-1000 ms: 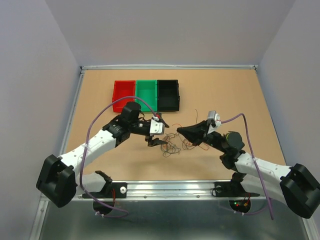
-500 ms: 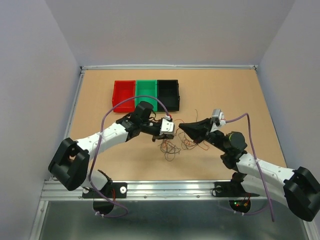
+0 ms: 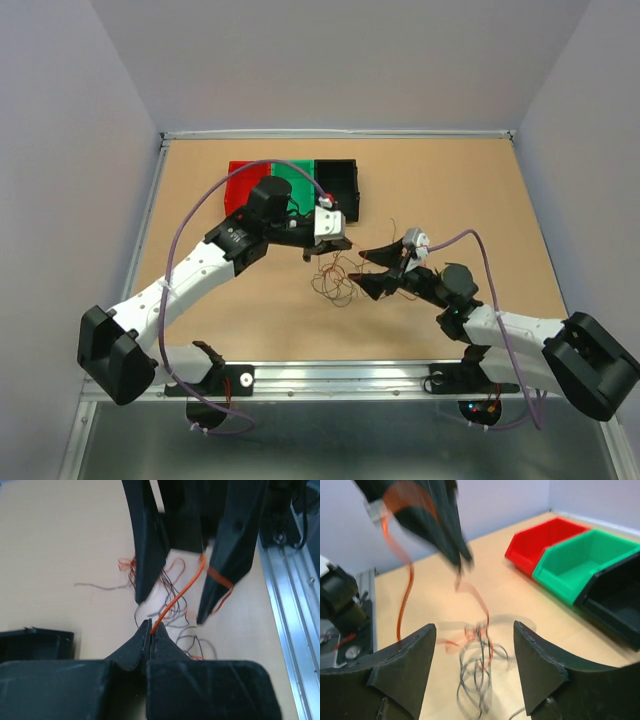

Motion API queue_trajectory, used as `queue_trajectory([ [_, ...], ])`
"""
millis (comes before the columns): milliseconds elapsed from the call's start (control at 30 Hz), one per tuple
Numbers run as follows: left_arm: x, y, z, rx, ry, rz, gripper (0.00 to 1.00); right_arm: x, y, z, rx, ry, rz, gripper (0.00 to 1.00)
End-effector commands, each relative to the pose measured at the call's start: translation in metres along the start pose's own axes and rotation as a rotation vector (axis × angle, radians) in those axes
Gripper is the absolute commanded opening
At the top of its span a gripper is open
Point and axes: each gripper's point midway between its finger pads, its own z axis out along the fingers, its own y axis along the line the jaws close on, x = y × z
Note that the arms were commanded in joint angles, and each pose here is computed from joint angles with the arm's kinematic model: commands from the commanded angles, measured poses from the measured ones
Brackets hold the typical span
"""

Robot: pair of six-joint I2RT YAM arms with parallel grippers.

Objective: Untangle the cables

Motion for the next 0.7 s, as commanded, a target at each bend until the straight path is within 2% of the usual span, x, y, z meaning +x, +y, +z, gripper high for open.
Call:
queue_trajectory([
  [0,-0.087,-0.002,-0.026,0.026,-0.121,-0.008,0.0,0.005,0.011,0.015,-0.11,0.004,-0.053,0.71],
  [67,-0.107,0.0,-0.032,0.016,-0.144,0.002,0.0,-0.001,0.012,0.021,-0.122,-0.023,-0.054,0.72],
  [100,-0.127,0.002,-0.039,0.005,-0.17,0.006,0.0,0.015,0.008,0.025,-0.123,0.018,-0.032,0.72],
  [133,-0.137,0.003,-0.043,-0.003,-0.185,0.012,0.0,0.009,0.009,0.033,-0.143,-0.003,-0.03,0.72],
  [200,-0.168,0.009,-0.053,-0.026,-0.227,0.033,0.0,0.029,0.009,0.041,-0.17,0.044,0.003,0.73],
  [267,-0.185,0.015,-0.057,-0.045,-0.248,0.003,0.0,0.029,0.012,0.052,-0.199,0.029,0.015,0.73],
  [300,-0.206,0.019,-0.065,-0.065,-0.28,0.026,0.0,0.041,0.01,0.056,-0.202,0.055,0.032,0.67],
  [367,-0.216,0.033,-0.068,-0.123,-0.283,-0.008,0.0,0.045,0.012,0.061,-0.209,0.062,0.051,0.46],
  [400,-0.234,0.039,-0.076,-0.163,-0.307,0.011,0.0,0.046,0.008,0.064,-0.192,0.062,0.056,0.25],
  [500,-0.253,0.068,-0.1,-0.366,-0.332,-0.006,0.0,0.051,-0.001,0.06,-0.137,0.067,0.063,0.04],
  [567,-0.261,0.079,-0.121,-0.497,-0.354,-0.004,0.0,0.045,-0.004,0.056,-0.103,0.049,0.054,0.0],
  [633,-0.253,0.089,-0.133,-0.604,-0.35,-0.026,0.0,0.046,-0.01,0.047,-0.055,0.046,0.053,0.01],
  [667,-0.263,0.086,-0.151,-0.657,-0.389,-0.007,0.0,0.037,-0.01,0.045,-0.039,0.022,0.039,0.01],
])
